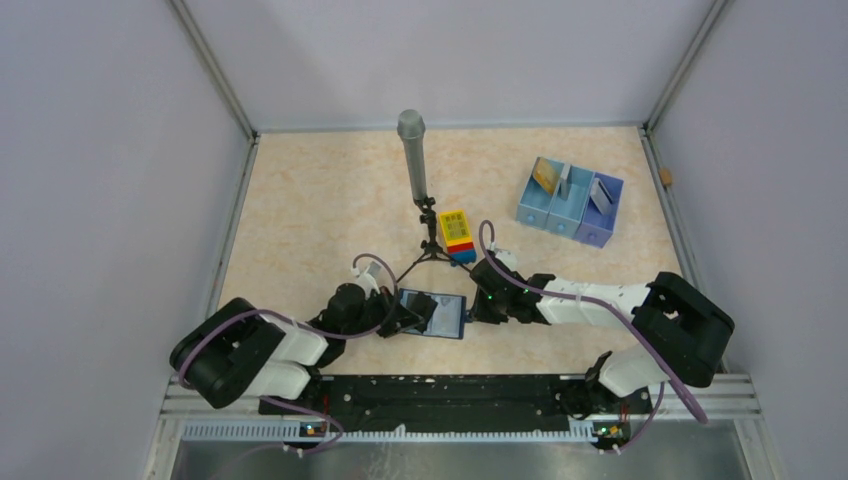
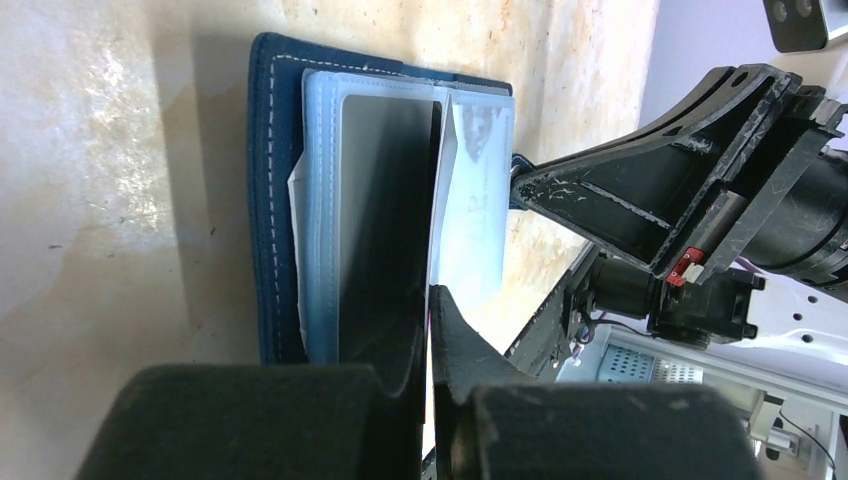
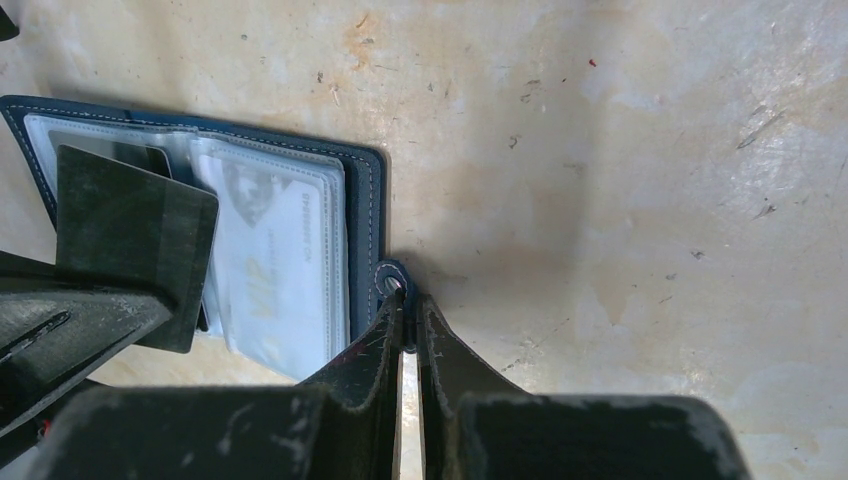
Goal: Put the credit cards into the card holder
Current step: Insert the credit card into the card holder.
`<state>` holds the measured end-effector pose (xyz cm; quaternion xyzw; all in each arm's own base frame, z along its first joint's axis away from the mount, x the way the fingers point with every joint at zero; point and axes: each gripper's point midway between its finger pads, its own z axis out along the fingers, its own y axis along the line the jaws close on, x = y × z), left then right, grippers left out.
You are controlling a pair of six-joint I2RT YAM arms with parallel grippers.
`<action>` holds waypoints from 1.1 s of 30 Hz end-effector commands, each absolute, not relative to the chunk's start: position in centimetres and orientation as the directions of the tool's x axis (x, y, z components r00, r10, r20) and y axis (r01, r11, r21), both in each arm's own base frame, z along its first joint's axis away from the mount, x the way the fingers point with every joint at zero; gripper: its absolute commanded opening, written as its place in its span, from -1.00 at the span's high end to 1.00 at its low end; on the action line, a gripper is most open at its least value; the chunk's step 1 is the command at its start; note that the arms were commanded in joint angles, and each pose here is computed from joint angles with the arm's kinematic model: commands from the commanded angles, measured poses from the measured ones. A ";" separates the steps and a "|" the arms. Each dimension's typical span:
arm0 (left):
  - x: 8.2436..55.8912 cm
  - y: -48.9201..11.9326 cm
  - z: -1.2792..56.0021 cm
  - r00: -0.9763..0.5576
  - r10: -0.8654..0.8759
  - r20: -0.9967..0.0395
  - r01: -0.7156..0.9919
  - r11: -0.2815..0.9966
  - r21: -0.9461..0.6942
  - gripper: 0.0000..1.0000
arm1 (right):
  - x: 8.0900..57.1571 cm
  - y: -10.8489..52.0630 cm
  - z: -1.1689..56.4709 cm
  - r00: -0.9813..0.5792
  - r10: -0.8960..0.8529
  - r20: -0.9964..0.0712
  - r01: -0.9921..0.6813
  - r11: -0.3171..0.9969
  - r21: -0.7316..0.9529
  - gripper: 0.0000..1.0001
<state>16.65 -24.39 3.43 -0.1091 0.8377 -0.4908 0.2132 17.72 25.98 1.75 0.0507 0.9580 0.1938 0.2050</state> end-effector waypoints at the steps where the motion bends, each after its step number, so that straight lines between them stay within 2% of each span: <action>1: 17.0 -25.0 3.9 -0.880 -0.401 -0.256 0.042 0.470 -0.882 1.00 | 17.3 24.9 0.8 -0.914 0.154 -0.375 0.030 0.948 0.317 1.00; 14: 17.0 -25.6 3.5 -0.867 -0.445 -0.223 -0.008 0.460 -0.888 1.00 | 17.4 25.0 1.0 -0.912 0.160 -0.378 0.032 0.946 0.324 1.00; 33: 17.7 -26.3 2.6 -0.822 -0.512 -0.250 -0.045 0.496 -0.867 1.00 | 17.2 25.6 1.2 -0.912 0.152 -0.380 0.016 0.941 0.339 1.00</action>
